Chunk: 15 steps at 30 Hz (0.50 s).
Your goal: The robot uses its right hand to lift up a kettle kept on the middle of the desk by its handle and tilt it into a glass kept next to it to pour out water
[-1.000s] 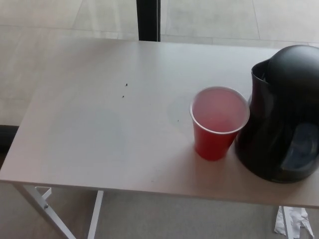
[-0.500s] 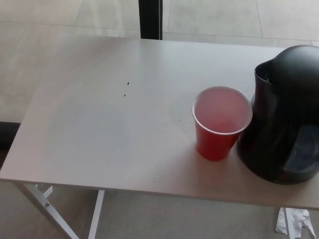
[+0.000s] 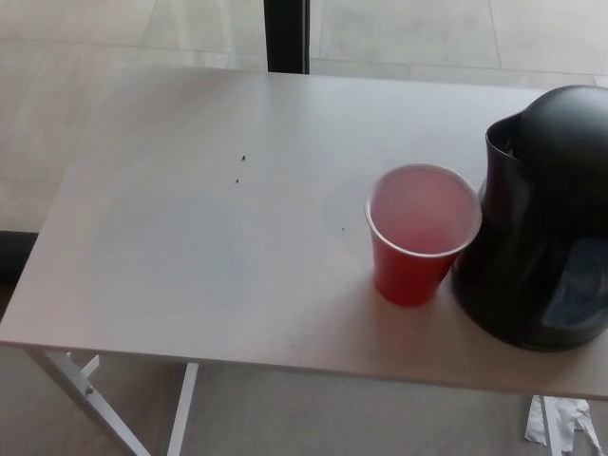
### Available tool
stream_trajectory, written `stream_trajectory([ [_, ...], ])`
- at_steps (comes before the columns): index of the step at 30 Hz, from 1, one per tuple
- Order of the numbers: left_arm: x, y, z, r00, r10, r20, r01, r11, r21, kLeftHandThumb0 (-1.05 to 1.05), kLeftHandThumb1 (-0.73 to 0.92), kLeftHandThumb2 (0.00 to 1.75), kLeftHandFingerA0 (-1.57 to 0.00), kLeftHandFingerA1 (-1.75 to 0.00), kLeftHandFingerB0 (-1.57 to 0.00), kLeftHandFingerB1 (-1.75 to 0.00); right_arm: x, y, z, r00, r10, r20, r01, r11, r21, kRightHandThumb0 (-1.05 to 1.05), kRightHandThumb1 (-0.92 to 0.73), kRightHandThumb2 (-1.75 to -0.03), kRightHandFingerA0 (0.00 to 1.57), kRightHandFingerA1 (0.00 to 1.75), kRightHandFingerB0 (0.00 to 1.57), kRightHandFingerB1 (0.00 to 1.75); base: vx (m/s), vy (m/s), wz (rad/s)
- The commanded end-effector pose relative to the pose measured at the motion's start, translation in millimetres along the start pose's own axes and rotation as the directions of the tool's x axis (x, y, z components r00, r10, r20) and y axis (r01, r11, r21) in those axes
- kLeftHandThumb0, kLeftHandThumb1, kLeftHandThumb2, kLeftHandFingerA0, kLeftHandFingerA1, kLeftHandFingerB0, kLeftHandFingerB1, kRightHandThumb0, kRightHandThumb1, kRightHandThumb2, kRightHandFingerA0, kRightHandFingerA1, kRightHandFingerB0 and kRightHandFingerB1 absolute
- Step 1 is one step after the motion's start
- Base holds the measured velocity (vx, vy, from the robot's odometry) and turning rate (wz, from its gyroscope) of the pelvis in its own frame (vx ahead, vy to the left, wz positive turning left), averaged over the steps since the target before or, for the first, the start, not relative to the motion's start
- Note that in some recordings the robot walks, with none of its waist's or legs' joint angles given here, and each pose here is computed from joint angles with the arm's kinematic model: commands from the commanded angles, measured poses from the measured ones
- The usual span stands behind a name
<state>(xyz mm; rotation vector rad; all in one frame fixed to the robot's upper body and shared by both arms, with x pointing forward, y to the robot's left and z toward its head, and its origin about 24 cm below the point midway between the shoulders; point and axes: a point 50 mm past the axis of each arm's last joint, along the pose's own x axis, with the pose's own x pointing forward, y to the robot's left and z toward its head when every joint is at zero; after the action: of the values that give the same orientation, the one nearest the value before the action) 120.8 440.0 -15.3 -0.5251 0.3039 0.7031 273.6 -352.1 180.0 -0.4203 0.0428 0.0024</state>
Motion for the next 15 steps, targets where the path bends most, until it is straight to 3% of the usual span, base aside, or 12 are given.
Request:
stream_trajectory([
  [1,0,1,7,1.000,-0.027,-0.001,0.027,0.999,-0.017,-1.05,0.44,1.19,-1.14,-0.95,-0.58,-1.60,9,6,-9,0.994,0.051,-0.100,-0.061,0.994,-0.092,-0.60,-0.39,-0.80,0.03,0.45,0.00,0.28,0.00,0.000,0.00],
  [2,1,0,7,1.000,-0.026,0.000,0.026,1.000,-0.017,-1.05,0.45,1.19,-1.11,-0.97,-0.58,-1.60,12,7,-14,0.990,0.045,-0.137,-0.053,0.997,-0.054,-0.57,-0.54,-0.59,0.15,0.33,0.09,0.23,0.00,0.000,0.00],
  [3,1,-1,8,1.000,-0.031,0.002,0.031,0.999,-0.016,-1.05,0.44,1.19,-1.14,-0.94,-0.58,-1.59,13,9,-16,0.989,0.046,-0.141,-0.055,0.997,-0.055,-0.35,-0.34,-0.92,0.00,0.49,0.00,0.49,0.00,0.000,0.00],
  [4,1,-1,7,1.000,-0.027,0.001,0.027,0.999,-0.022,-1.05,0.44,1.19,-1.18,-0.89,-0.60,-1.58,14,11,-18,0.989,0.048,-0.138,-0.061,0.994,-0.094,-0.37,-0.31,-0.91,0.01,0.48,0.00,0.50,0.00,0.000,0.00],
  [5,1,-2,7,1.000,-0.027,-0.002,0.027,0.999,-0.031,-1.05,0.41,1.18,-1.15,-0.93,-0.58,-1.62,16,13,-20,0.989,0.045,-0.142,-0.061,0.991,-0.116,-0.70,-0.43,-0.80,0.20,0.47,0.04,0.32,0.00,0.000,0.00],
  [7,2,-2,6,1.000,-0.029,-0.004,0.029,0.999,-0.039,-1.05,0.42,1.19,-1.15,-0.92,-0.60,-1.61,20,16,-24,0.985,0.044,-0.165,-0.068,0.988,-0.139,-0.71,-0.43,-0.80,0.19,0.46,0.05,0.32,0.00,0.000,0.00],
  [8,2,-2,6,1.000,-0.027,-0.004,0.027,0.999,-0.039,-1.05,0.41,1.19,-1.17,-0.90,-0.60,-1.61,21,18,-25,0.984,0.046,-0.171,-0.071,0.987,-0.147,-0.65,-0.52,-0.58,0.24,0.36,0.11,0.23,0.00,0.000,0.00],
  [9,2,-3,6,1.000,-0.023,-0.006,0.023,0.999,-0.034,-1.05,0.43,1.20,-1.16,-0.92,-0.62,-1.59,23,19,-27,0.983,0.056,-0.173,-0.079,0.988,-0.131,-0.36,-0.29,-0.90,0.00,0.49,0.00,0.50,0.00,0.000,0.00],
  [10,3,-3,6,1.000,-0.025,-0.007,0.025,0.999,-0.027,-1.05,0.43,1.20,-1.12,-0.96,-0.61,-1.59,24,20,-28,0.983,0.065,-0.173,-0.086,0.990,-0.114,-0.66,-0.38,-0.79,0.04,0.34,0.05,0.26,0.00,0.000,0.00],
  [15,3,-5,5,0.999,-0.038,-0.009,0.038,0.999,-0.021,-1.05,0.42,1.19,-1.24,-0.84,-0.63,-1.59,30,26,-32,0.978,0.067,-0.198,-0.099,0.983,-0.155,-0.61,-0.35,-0.74,0.05,0.47,0.02,0.30,0.00,0.000,0.00],
])
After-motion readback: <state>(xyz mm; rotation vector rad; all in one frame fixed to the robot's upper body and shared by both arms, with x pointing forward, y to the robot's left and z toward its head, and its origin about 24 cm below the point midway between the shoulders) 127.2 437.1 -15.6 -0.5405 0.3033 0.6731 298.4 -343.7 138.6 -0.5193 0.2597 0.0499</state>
